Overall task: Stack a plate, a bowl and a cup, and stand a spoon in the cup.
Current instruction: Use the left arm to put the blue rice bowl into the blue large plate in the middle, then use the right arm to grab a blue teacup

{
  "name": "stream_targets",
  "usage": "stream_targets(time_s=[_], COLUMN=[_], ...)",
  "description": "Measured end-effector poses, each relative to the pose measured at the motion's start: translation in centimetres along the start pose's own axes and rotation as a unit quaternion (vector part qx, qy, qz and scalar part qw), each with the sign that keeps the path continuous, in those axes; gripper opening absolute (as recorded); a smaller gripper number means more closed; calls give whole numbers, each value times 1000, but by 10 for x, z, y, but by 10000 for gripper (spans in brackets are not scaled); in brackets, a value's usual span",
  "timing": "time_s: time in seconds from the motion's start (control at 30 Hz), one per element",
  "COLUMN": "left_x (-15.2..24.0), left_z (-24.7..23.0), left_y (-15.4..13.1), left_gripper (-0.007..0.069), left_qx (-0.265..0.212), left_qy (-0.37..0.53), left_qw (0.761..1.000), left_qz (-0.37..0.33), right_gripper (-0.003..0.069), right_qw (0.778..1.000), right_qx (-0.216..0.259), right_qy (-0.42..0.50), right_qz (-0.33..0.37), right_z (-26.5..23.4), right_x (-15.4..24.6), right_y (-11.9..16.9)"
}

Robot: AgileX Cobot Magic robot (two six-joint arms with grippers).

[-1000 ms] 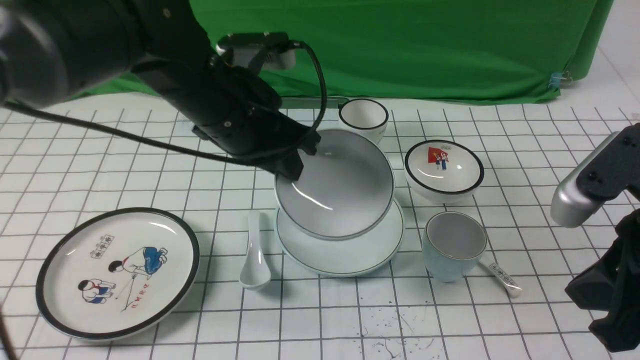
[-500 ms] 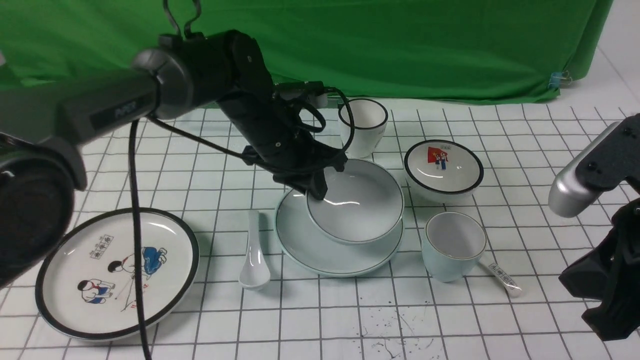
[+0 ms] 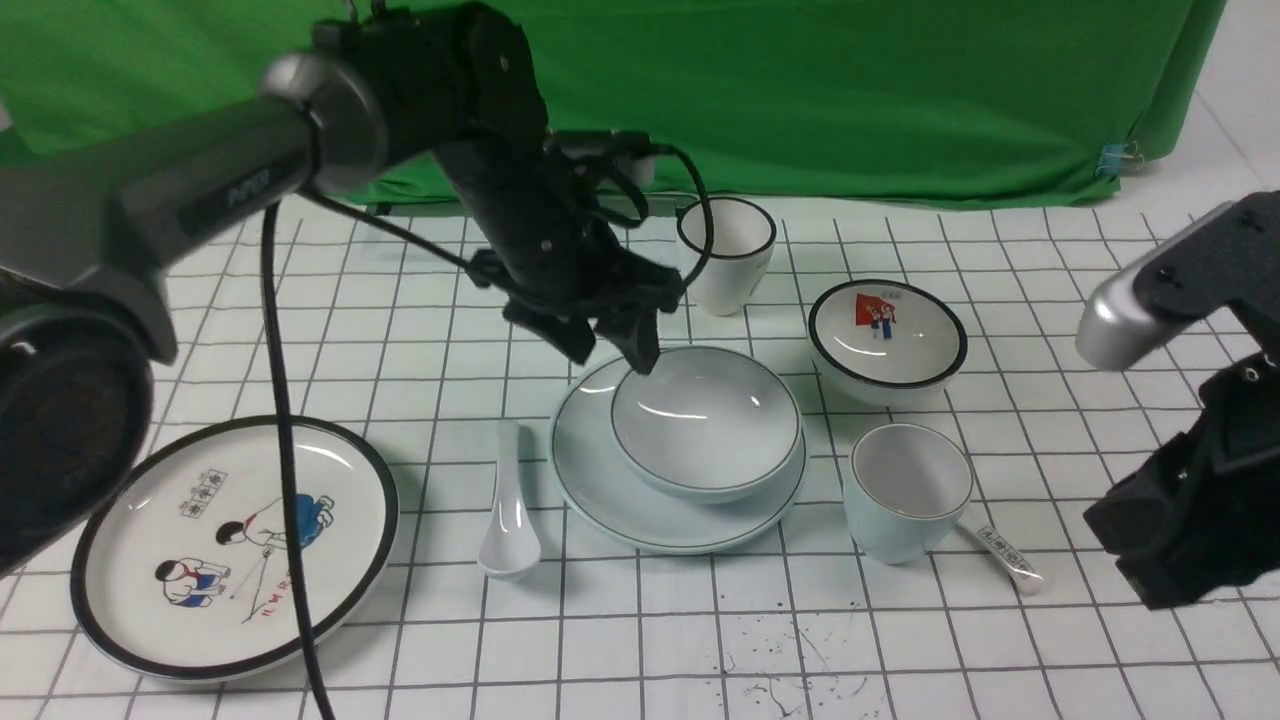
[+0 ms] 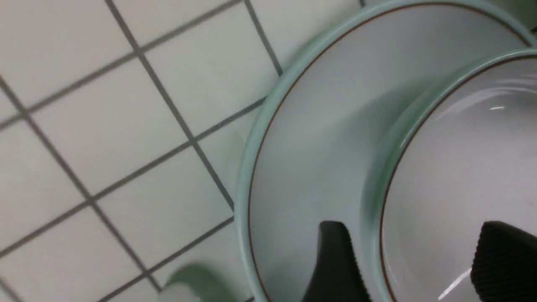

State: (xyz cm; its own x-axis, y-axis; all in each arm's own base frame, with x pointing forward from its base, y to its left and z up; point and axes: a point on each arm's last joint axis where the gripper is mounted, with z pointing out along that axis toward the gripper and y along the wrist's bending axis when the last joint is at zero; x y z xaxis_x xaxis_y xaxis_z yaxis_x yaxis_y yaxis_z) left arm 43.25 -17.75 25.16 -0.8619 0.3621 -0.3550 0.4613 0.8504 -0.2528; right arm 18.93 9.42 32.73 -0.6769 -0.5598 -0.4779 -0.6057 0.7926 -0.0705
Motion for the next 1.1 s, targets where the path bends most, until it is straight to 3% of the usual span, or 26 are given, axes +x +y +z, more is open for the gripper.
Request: stream_targets(time_s=[0.07, 0.2, 0.3, 0.33, 0.4, 0.47, 0.77, 0.9, 0.93, 1.0, 1.03, 1.07, 1.1], left_x=[-5, 1, 16, 18, 40, 60, 149, 179, 186, 201, 203, 210, 210], left_z=[-42, -114, -168, -171, -197, -207, -196, -174, -169, -159, -159, -155, -155], left_y=[-7, -20, -34, -35, -44, -49, -52, -47, -46, -43, -44, -43, -43], left_gripper=[428, 354, 211, 202, 72, 0, -41, -39, -39, -37, -37, -38, -38], left_qx=[-34, -89, -108, -109, -111, -111, -107, -101, -102, -103, -103, -103, -103], left_qy=[-29, -93, -141, -144, -157, -156, -189, -187, -185, -179, -179, -174, -176], left_qw=[999, 991, 983, 982, 980, 980, 975, 977, 977, 978, 978, 979, 979], left_qz=[19, 42, 54, 54, 57, 57, 46, 35, 33, 29, 29, 28, 28], right_gripper=[360, 509, 529, 529, 528, 528, 526, 465, 419, 238, 222, 98, 86], right_qw=[1000, 999, 999, 999, 999, 998, 990, 989, 989, 988, 988, 988, 988], right_qx=[12, 24, 23, 23, 25, 25, 24, 18, 18, 15, 15, 13, 13], right_qy=[17, 28, 36, 36, 47, 63, 131, 142, 144, 146, 146, 147, 146], right_qz=[0, 1, 1, 1, 1, 10, 45, 44, 43, 41, 41, 39, 37], right_z=[11, 31, 58, 59, 83, 102, 175, 190, 192, 192, 192, 186, 186], right_x=[-11, -34, -54, -56, -70, -75, -65, -62, -62, -63, -63, -65, -66], right_y=[-6, -16, -22, -22, -28, -35, -60, -59, -58, -57, -57, -57, -57])
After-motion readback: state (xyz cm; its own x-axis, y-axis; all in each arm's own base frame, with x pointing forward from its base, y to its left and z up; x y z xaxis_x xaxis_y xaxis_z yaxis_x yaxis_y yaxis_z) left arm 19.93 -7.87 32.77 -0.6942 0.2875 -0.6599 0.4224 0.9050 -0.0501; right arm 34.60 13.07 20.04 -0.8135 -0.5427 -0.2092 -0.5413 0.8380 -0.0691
